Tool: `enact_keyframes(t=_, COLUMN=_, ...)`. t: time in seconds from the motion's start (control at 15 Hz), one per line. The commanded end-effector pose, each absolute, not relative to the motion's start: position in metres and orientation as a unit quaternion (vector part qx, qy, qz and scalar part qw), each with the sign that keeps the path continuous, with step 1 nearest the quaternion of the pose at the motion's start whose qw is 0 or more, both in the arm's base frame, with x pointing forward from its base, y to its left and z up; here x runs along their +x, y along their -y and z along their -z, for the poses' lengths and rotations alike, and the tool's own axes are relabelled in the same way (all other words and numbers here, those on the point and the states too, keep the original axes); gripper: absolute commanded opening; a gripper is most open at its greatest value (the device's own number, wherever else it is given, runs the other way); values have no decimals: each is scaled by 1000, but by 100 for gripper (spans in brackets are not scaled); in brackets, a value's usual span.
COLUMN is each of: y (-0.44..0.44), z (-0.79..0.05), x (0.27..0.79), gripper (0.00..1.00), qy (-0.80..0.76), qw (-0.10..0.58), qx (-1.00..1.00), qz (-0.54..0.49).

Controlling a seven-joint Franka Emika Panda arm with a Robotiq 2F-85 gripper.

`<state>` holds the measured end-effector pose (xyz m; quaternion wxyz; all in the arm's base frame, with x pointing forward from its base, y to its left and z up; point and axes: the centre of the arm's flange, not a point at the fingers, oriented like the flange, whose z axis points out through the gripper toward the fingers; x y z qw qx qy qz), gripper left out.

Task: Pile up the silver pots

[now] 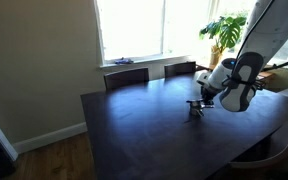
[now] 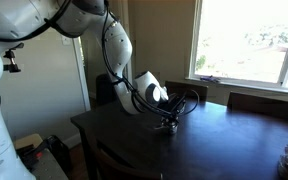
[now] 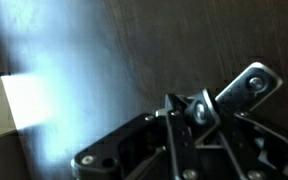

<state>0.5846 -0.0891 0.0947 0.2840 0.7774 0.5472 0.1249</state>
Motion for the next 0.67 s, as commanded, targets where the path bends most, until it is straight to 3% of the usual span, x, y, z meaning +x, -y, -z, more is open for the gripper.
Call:
enact_keyframes(t=0.0, y=95, z=-75, x=542, gripper=23, qy=-553, qw=300, qx=763, qz=-145)
enact_keyframes(t=0.6, y=89, z=-88, x=536, gripper=83, qy=-574, qw=270, qx=758, qz=-152)
